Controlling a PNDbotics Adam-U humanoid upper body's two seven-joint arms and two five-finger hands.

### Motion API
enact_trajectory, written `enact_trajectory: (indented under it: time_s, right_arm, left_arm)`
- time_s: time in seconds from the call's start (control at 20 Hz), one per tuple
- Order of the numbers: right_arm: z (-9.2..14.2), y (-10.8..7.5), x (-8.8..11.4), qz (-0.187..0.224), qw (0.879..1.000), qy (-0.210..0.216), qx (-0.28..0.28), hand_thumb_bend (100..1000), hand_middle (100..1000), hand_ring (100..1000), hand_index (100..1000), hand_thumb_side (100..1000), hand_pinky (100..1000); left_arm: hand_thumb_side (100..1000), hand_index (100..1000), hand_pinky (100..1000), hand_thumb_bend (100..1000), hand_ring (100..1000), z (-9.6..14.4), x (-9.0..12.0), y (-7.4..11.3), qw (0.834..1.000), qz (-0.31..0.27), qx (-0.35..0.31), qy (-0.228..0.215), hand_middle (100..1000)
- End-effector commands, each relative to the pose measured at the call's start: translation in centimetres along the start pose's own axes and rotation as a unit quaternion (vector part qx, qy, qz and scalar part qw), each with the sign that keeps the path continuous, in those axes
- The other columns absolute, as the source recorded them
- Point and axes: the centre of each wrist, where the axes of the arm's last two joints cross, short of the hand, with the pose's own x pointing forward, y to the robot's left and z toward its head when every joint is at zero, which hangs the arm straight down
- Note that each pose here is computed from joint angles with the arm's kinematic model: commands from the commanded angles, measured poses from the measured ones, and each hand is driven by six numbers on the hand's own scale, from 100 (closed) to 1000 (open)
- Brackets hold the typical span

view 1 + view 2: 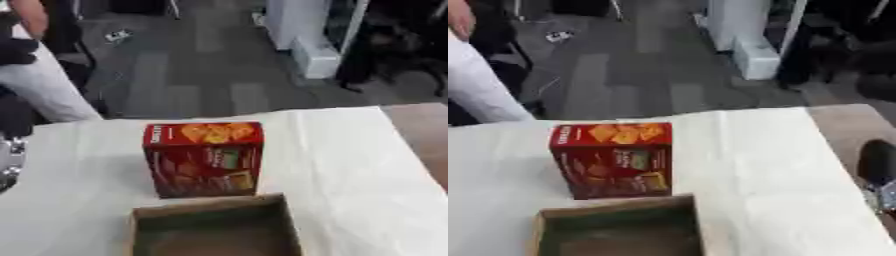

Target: Pick up objects on the table and place them in the box.

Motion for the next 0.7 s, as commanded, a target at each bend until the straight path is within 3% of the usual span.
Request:
enact_trajectory:
  time_s: [0.05, 0.5, 0.7]
  right_arm:
    - [-0.3, -0.8, -0.4, 0.013, 1.0, -0.009, 0.011, 100, 794, 689, 807, 714, 510]
    - [-0.3, -0.6, -0.4, 0.004, 1.0, -0.004, 0.016, 100, 814, 710, 822, 714, 519]
    - [0.7, 0.5, -0.9, -0.023, 0.998, 0.015, 0.062, 100, 818, 729, 820, 706, 534]
  left_arm:
    - [660, 876, 780, 100, 813, -0.9, 0.3, 0.7, 1.0, -0.019, -0.012, -0.022, 856]
    - [660, 885, 798, 100, 826, -1.2, 0.5, 0.5, 0.999, -0.018, -0.024, -0.032, 871]
    - [656, 886, 798, 101, 826, -1.4, 0.6, 0.3, 0.999, -0.011, -0.023, -0.036, 872]
